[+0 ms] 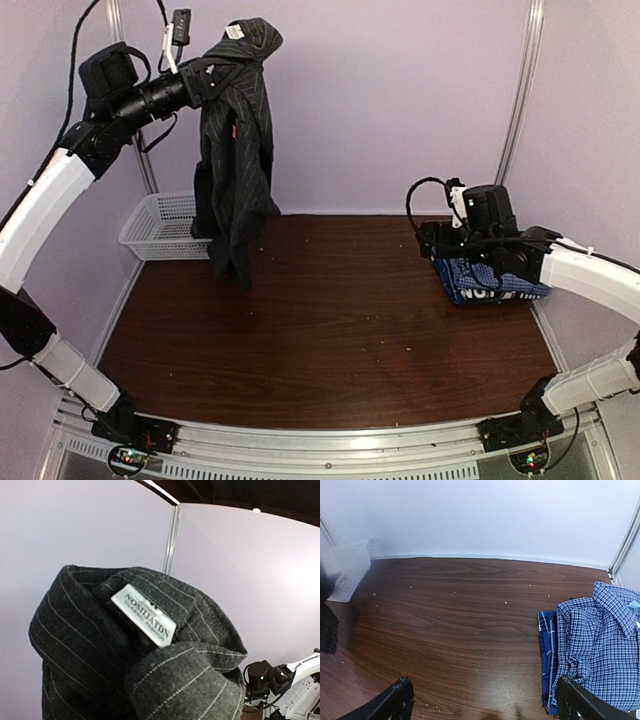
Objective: Fold and stack the long sleeve shirts
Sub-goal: Place the crumpled shirt at the center of the board.
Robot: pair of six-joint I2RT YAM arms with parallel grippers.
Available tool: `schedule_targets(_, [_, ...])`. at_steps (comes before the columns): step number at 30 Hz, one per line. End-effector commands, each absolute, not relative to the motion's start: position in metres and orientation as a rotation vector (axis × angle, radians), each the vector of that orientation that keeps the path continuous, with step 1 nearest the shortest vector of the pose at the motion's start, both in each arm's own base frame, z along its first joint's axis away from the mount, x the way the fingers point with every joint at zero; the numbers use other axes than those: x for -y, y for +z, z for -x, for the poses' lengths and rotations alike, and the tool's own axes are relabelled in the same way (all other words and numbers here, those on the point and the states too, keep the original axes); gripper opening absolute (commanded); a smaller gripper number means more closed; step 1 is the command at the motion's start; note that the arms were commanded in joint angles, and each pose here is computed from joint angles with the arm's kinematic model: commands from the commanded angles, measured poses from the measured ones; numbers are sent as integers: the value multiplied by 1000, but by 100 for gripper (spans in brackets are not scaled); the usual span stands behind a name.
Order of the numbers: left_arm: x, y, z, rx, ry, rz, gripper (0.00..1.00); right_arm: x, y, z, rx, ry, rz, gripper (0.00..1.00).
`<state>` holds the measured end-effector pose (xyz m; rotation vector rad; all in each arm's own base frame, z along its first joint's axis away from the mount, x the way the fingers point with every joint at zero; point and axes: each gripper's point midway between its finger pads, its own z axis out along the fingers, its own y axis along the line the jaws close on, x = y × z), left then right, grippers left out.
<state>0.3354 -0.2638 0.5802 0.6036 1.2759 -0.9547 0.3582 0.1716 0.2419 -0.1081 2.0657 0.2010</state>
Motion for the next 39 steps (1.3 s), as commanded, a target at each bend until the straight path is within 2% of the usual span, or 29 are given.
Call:
schedule_targets(1, [332, 506, -357, -1440, -1041, -681, 0, -170, 262, -334, -2022, 297, 126, 100])
schedule_targets(7, [444, 380, -351, -1672, -1067, -821, 4, -154, 285, -310, -1963, 338, 107, 100])
schedule_targets(11, [512, 299, -332, -1749, -1056, -990, 15, -136, 283, -306, -1982, 271, 47, 100])
schedule_targets(13, [535, 270, -331, -1774, -1042, -1064, 16, -133, 277, -307, -2004, 249, 39, 100])
schedule_targets(15, [546, 251, -339, -1804, -1025, -1084, 11, -135, 271, -306, -2025, 253, 41, 100])
schedule_targets(17, [550, 244, -347, -1806, -995, -1089, 4, -138, 266, -303, -2033, 277, 56, 100])
schedule_targets(19, [551, 243, -350, -1796, -980, -1095, 1, -143, 259, -299, -2040, 315, 87, 100])
schedule_targets(26, [539, 256, -362, -1816, -1005, -1034, 1, -179, 241, -278, -2018, 598, 204, 100])
schedule_targets(31, [520, 278, -366, -1825, -1176, -948, 0, -204, 229, -267, -1950, 795, 266, 97])
schedule_targets(39, [515, 316, -340, -1759, -1334, -959, 0, -240, 221, -288, -1876, 871, 372, 95])
